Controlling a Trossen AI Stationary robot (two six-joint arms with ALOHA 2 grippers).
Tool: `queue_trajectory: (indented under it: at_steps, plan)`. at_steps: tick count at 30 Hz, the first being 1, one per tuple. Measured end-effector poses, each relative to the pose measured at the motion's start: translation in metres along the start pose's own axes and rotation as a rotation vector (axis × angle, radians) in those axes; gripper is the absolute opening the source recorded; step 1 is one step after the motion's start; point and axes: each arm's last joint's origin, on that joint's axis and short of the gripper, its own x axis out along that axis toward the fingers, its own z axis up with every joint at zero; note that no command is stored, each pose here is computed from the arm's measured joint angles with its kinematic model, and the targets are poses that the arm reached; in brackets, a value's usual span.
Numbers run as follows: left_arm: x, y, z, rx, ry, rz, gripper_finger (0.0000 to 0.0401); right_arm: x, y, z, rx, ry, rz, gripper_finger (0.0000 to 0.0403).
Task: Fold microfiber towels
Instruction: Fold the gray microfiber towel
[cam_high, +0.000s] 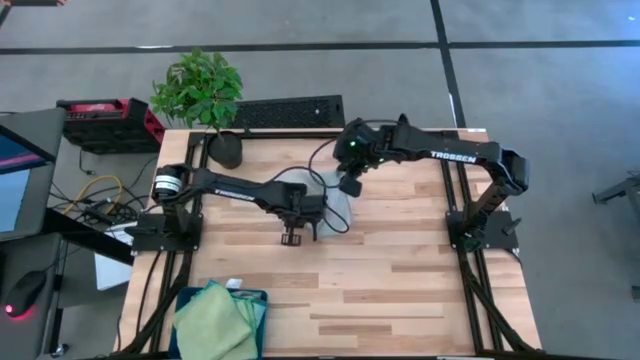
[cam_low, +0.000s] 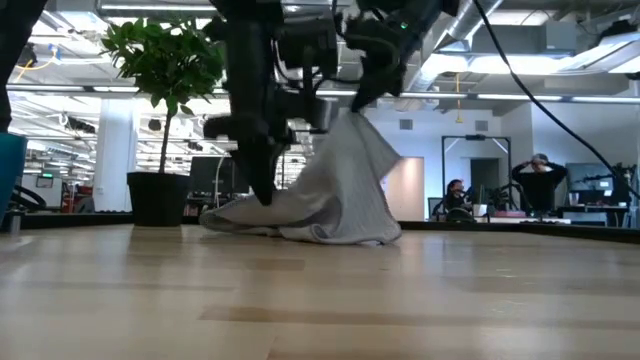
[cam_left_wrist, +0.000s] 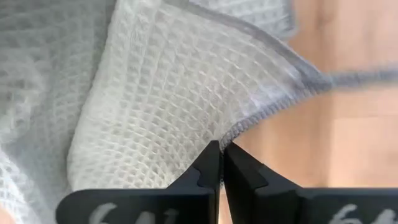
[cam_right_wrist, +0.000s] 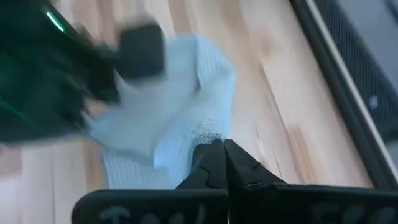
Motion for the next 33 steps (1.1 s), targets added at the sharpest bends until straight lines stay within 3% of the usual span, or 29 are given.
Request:
queue_trajectory:
  at_steps: [11, 18, 27, 33]
  plan:
    - [-0.072, 0.008, 0.001, -0.059, -0.103, -0.008, 0.0000, -0.040, -0.015, -0.026, -0.043, 0.187, -0.007, 0.0002]
    - [-0.122, 0.017, -0.011, -0.161, -0.202, 0.072, 0.0000, -0.066, -0.011, -0.039, -0.050, 0.255, -0.002, 0.0002]
    - [-0.169, 0.029, -0.020, -0.257, -0.351, 0.202, 0.0000, -0.068, -0.015, -0.040, -0.073, 0.262, -0.025, 0.0006]
    - [-0.174, 0.030, -0.018, -0.301, -0.380, 0.191, 0.0000, -0.060, -0.013, -0.037, -0.067, 0.250, -0.019, 0.0053]
